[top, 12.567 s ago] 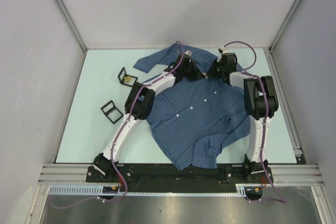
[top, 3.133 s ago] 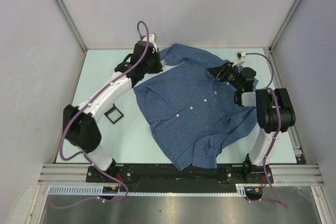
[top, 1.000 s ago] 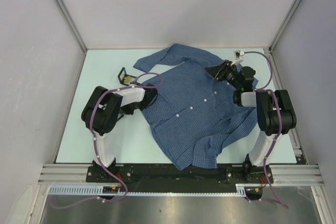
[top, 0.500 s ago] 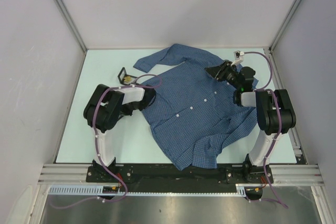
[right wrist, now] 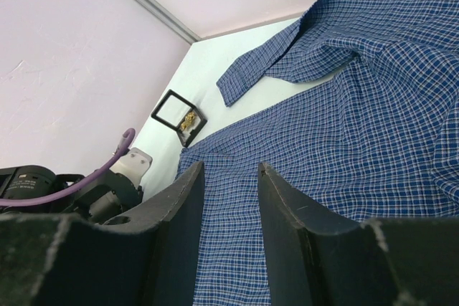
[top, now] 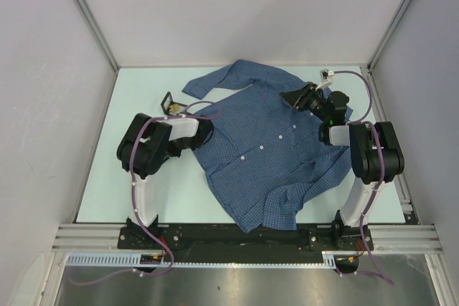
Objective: Remove the brooch from the garment
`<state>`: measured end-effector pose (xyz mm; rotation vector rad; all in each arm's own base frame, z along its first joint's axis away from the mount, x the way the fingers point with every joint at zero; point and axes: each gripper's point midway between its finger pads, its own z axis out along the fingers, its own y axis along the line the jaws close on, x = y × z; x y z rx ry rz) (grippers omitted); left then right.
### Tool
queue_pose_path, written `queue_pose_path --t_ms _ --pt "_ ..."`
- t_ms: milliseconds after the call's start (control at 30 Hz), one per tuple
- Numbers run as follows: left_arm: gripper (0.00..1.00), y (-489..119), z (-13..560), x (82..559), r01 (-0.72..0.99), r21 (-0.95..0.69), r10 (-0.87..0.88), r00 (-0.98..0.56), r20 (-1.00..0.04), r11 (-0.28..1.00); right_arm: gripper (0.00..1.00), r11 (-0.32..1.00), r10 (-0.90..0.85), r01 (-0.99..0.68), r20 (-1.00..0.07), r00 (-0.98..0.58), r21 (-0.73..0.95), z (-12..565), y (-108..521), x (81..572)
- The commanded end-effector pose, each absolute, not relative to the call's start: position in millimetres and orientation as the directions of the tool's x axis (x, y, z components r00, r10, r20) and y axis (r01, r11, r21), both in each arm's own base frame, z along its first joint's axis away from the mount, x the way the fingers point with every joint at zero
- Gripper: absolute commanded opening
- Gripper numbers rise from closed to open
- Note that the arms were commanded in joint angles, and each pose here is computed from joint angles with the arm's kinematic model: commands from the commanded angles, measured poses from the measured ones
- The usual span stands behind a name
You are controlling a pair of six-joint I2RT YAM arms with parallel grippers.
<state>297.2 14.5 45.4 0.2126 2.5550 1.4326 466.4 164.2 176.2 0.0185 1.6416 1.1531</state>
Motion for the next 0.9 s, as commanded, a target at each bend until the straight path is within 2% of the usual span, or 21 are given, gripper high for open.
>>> queue_pose_path --t_ms 0,267,433,567,867 --pt "0.03 18 53 304 0.007 0.871 0.222 -0.968 -0.117 0.491 0.4 0.526 0.53 -0.558 -0.76 -0.376 0.642 189 163 470" --pt "0.02 19 49 304 0.014 0.869 0.216 -0.97 -0.107 0.494 0.4 0.524 0.529 -0.561 -0.761 -0.375 0.641 190 164 470" --pt "0.07 18 47 303 0.017 0.863 0.212 -0.972 -0.104 0.504 0.4 0.525 0.529 -0.559 -0.761 -0.376 0.642 190 164 470" --pt "0.18 17 47 303 0.017 0.858 0.212 -0.971 -0.107 0.514 0.4 0.524 0.53 -0.558 -0.759 -0.378 0.644 189 164 470" --pt "0.32 2 53 303 0.006 0.82 0.218 -0.965 -0.145 0.573 0.4 0.525 0.532 -0.557 -0.758 -0.376 0.644 189 163 471"
